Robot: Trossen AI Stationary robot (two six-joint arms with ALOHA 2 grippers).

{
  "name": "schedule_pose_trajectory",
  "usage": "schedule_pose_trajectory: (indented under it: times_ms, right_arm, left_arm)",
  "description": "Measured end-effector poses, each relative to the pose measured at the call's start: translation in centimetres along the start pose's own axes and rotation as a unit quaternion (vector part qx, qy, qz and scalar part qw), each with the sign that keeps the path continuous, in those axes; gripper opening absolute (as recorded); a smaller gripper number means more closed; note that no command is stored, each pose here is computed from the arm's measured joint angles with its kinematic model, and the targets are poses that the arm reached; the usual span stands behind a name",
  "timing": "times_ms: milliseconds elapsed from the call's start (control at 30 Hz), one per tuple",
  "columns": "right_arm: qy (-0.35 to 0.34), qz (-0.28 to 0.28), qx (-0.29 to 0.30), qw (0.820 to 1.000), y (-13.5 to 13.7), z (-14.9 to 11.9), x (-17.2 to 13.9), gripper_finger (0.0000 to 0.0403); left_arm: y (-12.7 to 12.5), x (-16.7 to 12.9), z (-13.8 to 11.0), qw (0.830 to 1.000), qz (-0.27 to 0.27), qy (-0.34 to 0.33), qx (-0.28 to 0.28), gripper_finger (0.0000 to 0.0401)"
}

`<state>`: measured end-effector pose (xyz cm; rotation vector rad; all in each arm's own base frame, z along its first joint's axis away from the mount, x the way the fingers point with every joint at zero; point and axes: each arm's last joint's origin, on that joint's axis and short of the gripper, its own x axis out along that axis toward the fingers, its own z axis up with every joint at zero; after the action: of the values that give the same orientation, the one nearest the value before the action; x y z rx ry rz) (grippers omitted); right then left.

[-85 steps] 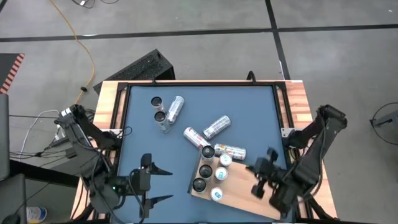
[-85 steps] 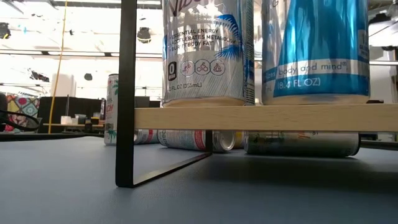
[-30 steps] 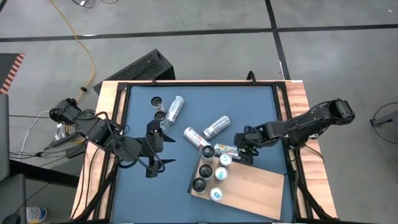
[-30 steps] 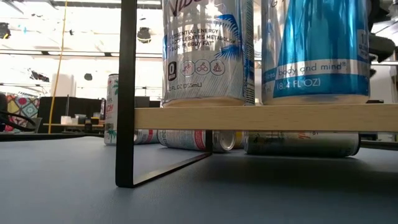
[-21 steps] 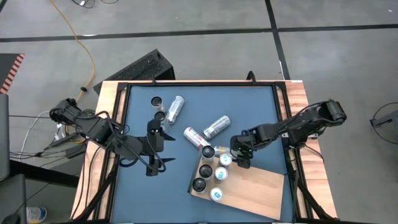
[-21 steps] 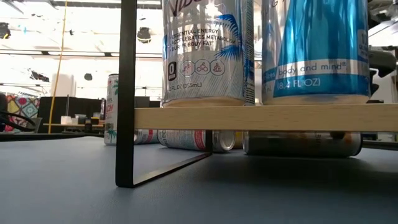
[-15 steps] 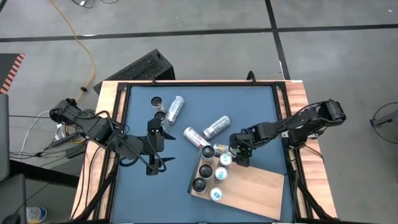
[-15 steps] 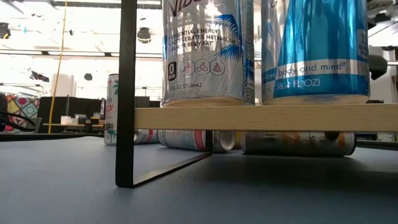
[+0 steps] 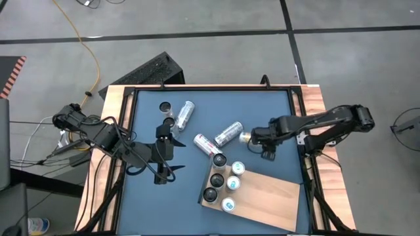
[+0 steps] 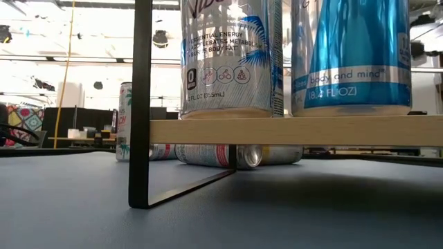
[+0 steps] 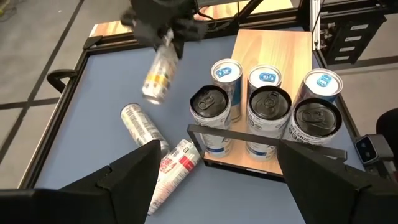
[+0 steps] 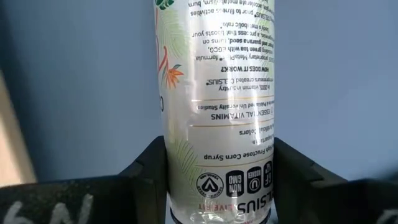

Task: Place canned beverage on shelf
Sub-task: Put the bottom white yellow soda can on the shelf

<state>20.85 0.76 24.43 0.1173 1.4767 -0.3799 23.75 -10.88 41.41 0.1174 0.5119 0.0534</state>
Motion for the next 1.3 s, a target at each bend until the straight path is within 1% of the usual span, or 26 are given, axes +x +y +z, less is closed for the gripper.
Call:
schedule_pose_trajectory:
  times_ms: [133, 200, 233, 333, 467, 567, 667, 800, 967, 1100, 1300]
  right_arm:
    - [0.057, -0.032, 0.014, 0.998, -0.7, 0.0, -3.4, 0.0184]
    - [0.079, -0.041, 0.031, 0.996, -0.9, 0.2, -4.8, 0.0184]
    - [0.077, -0.034, 0.039, 0.996, -0.8, 0.5, -5.2, 0.0184]
    - [0.066, 0.027, 0.058, 0.996, -0.5, 0.9, -6.2, 0.0184]
    - [0.103, 0.054, 0.077, 0.990, 0.2, 1.1, -6.0, 0.0184]
    - [0.111, 0.055, 0.074, 0.989, 0.8, 1.2, -5.7, 0.0184]
    - [0.129, 0.073, 0.095, 0.984, 1.3, 0.9, -5.6, 0.0184]
    - [0.162, 0.117, 0.128, 0.971, 2.0, 0.5, -5.9, 0.0184]
    - [0.218, 0.176, 0.145, 0.949, 3.5, -0.3, -6.4, 0.0184]
    - [0.275, 0.214, 0.168, 0.922, 4.8, -1.1, -6.9, 0.0184]
    - [0.352, 0.241, 0.182, 0.886, 6.7, -3.0, -7.9, 0.0184]
  left_arm:
    - [0.0, 0.0, 0.0, 1.000, 0.000, 0.000, 0.005, 0.0309]
    - [0.0, 0.0, 0.0, 1.000, 0.000, 0.000, 0.009, 0.0309]
    - [0.0, 0.0, 0.0, 1.000, 0.000, 0.000, 0.009, 0.0309]
    - [0.0, 0.0, 0.0, 1.000, 0.000, 0.001, 0.012, 0.0309]
    - [0.0, 0.0, -0.1, 1.000, -0.002, 0.006, 0.016, 0.0309]
    - [0.0, 0.0, -0.2, 1.000, -0.006, 0.013, 0.019, 0.0309]
    - [0.0, 0.0, -0.3, 1.000, -0.007, 0.013, 0.020, 0.0309]
    - [0.0, 0.0, -0.3, 1.000, -0.008, 0.014, 0.022, 0.0309]
    - [-0.1, 0.0, -0.3, 0.999, -0.017, 0.015, 0.024, 0.0309]
    - [-0.1, 0.0, -0.3, 0.999, -0.017, 0.015, 0.025, 0.0309]
    - [-0.1, 0.0, -0.3, 0.999, -0.021, 0.015, 0.043, 0.0309]
